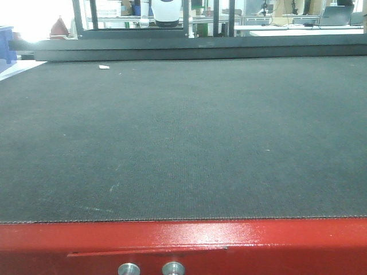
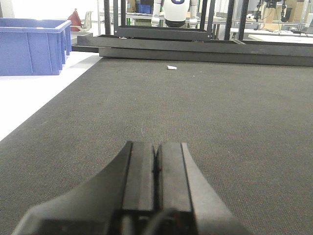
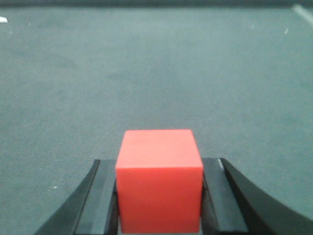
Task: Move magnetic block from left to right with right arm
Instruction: 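Lift the red cube with the right gripper and raise it clear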
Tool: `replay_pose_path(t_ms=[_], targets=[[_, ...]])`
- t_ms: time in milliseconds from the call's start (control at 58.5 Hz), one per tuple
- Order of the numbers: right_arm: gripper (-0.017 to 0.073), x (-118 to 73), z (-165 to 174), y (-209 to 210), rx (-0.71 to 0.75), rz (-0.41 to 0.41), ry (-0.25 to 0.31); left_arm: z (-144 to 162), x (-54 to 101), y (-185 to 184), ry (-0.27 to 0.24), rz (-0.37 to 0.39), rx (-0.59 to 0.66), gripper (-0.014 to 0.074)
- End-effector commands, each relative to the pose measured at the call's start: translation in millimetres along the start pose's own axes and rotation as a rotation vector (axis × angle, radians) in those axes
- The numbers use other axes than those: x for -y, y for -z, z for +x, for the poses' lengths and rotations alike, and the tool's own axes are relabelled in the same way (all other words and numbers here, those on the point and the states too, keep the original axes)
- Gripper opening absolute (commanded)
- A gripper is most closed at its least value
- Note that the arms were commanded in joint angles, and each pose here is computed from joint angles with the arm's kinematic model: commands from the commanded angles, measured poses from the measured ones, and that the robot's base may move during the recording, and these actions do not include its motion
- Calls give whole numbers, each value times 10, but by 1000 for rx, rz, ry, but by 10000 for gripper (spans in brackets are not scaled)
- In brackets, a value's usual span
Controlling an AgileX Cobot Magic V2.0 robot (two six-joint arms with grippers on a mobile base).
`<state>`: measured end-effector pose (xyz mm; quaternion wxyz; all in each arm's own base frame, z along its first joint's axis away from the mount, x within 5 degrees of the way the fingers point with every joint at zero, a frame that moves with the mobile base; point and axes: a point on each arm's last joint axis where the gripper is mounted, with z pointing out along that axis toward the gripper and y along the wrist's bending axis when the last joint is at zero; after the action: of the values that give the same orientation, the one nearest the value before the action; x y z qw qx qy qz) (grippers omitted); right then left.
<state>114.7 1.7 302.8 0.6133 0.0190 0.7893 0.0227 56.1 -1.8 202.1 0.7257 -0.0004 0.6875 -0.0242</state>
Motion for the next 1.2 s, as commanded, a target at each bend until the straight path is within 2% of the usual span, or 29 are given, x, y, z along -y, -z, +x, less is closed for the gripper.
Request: replay_pose_path(t_ms=[0,205,1180], targets=[[317,2,-129,134,155,2,31,-40,3,1,10,7,75,-117],[317,2,-139,297,226,-1,30,-40,3,1,10,7,75,-117],[317,2,-137,294,224,-1,30,-40,3,1,10,7,75,-117]])
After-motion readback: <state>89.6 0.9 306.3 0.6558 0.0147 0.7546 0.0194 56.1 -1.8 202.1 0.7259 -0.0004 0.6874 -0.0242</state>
